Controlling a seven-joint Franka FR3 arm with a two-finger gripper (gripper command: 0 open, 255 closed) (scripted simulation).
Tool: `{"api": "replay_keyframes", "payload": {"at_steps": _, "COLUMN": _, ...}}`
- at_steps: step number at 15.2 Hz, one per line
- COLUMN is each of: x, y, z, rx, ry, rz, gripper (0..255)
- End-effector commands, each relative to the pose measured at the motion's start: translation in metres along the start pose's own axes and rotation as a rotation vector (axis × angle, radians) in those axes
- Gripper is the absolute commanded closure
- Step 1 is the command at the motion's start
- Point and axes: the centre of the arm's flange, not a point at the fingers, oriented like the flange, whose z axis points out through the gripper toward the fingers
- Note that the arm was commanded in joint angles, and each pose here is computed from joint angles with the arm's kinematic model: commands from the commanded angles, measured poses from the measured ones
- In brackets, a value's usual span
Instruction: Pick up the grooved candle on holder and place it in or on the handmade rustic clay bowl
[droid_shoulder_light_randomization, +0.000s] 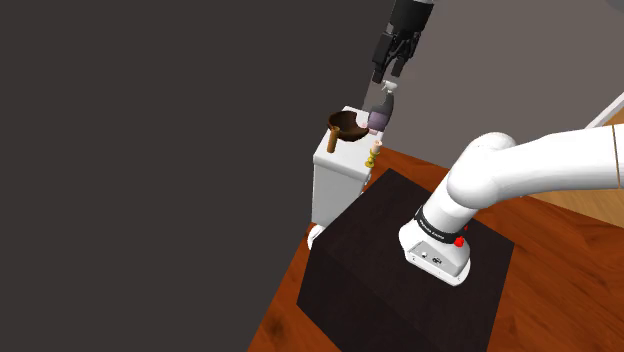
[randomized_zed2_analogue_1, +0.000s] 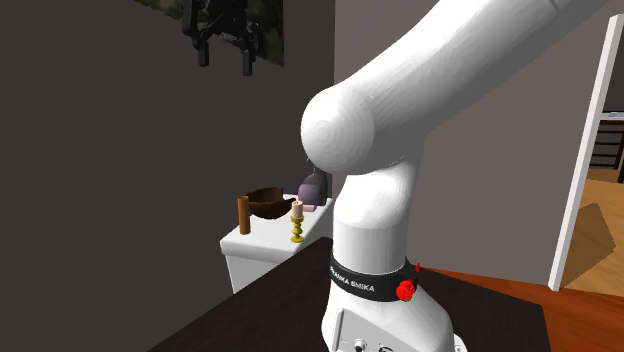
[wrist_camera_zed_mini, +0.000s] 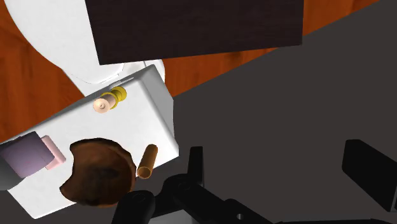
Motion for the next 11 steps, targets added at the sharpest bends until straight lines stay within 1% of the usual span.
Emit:
{"api": "replay_keyframes", "payload": {"at_steps": 1, "x": 0.000, "y": 0.000, "z": 0.000, "rx": 0.000, "ry": 0.000, "rz": 0.000, "gripper": 0}}
{"api": "replay_keyframes", "payload": {"at_steps": 11, "x": 0.014, "y": 0.081, "z": 0.101, "rx": -0.014, "ry": 0.008, "rz": 0.045, "gripper": 0}}
